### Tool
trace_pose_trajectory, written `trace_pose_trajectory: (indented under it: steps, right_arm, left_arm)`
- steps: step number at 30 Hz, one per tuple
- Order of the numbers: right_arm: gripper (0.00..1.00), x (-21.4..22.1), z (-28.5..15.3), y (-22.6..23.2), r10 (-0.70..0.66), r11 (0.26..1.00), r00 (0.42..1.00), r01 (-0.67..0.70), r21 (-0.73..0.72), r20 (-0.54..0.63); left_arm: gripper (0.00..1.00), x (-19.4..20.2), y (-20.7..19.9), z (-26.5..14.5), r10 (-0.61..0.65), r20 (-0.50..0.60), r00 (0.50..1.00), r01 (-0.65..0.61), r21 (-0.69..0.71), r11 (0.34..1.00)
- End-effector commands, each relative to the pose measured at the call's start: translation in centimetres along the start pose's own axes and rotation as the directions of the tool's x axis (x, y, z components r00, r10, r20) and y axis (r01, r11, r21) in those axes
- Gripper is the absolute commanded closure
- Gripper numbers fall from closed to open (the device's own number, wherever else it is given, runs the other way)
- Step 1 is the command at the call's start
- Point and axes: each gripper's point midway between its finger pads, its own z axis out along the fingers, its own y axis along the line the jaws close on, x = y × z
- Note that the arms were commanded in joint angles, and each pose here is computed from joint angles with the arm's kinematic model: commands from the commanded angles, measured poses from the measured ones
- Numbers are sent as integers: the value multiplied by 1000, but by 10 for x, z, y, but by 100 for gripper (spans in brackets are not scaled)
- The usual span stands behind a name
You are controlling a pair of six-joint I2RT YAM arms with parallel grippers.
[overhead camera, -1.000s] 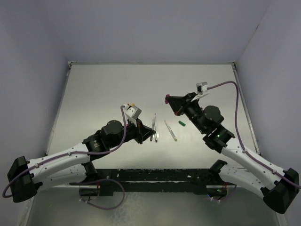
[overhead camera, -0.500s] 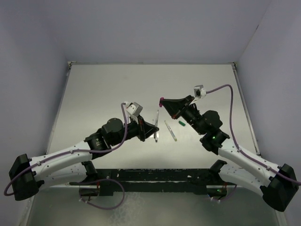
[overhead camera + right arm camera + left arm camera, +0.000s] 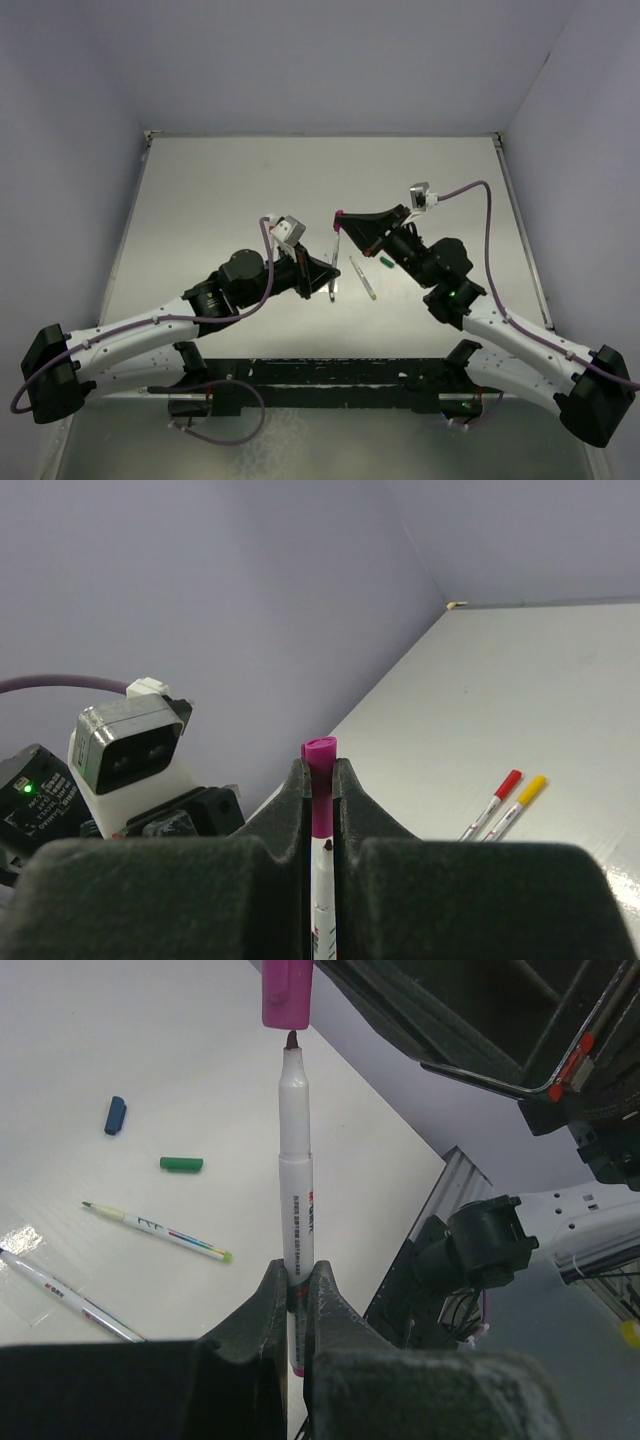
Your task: Insert the pens into the pen caps
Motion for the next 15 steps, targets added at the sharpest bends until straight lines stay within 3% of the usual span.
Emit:
trace_pose_trajectory:
  steps: [1, 15]
  right_arm:
    - [100, -10, 2, 15, 6, 998, 999, -3, -57, 42]
    - [100, -15, 0, 15, -29, 998, 998, 31, -45, 52]
  left_arm:
    - [100, -33, -21, -2, -9, 100, 995, 4, 54, 999]
    - [100, -24, -15, -10, -15, 81, 997, 12, 37, 999]
